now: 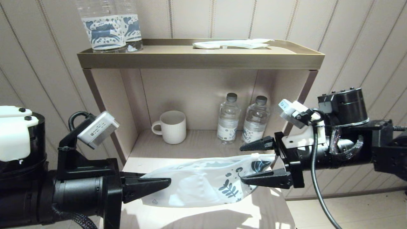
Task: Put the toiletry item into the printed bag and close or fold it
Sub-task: Hand it to the other hand
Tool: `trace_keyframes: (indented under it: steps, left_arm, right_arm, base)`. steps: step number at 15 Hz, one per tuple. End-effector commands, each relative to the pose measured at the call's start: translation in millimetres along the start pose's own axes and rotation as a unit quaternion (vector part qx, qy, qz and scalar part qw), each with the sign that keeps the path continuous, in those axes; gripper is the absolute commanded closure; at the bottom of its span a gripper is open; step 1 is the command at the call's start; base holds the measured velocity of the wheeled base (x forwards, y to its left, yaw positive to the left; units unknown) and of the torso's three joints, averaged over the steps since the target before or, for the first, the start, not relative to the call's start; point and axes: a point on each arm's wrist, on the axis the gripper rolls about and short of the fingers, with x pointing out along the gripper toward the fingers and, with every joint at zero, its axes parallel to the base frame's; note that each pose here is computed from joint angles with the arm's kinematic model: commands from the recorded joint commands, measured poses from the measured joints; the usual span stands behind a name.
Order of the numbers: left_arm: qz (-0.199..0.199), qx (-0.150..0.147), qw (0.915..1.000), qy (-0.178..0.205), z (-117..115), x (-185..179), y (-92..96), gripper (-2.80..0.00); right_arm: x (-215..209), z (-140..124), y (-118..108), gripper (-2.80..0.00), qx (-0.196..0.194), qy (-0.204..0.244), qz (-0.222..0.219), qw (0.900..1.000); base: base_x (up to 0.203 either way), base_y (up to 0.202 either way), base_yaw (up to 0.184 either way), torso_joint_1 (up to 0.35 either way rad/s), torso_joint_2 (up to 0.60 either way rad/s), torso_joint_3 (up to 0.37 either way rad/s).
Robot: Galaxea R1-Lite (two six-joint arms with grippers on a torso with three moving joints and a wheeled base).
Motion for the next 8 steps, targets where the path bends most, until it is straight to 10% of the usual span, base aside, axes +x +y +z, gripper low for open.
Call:
trace_keyframes:
  steps: [1,8]
  left_arm:
    - [-0.004,0.001,1.0,-0.007,4.0,-0.5,-1.3,0.0]
    - [-0.015,-0.025,0.9996,-0.005,6.0,3.6,-2.8,0.0]
  right_arm:
    - [6.3,-1.0,-0.8,-2.8,0.001,0.003,0.011,1.0]
    - [15.1,12.0,8.1,-2.8,-0.018,-0.006,0.031,0.999]
  base:
    - [0.0,0.0,0.0,0.0,0.0,0.0]
    - [0.0,0.0,0.0,0.0,0.0,0.0]
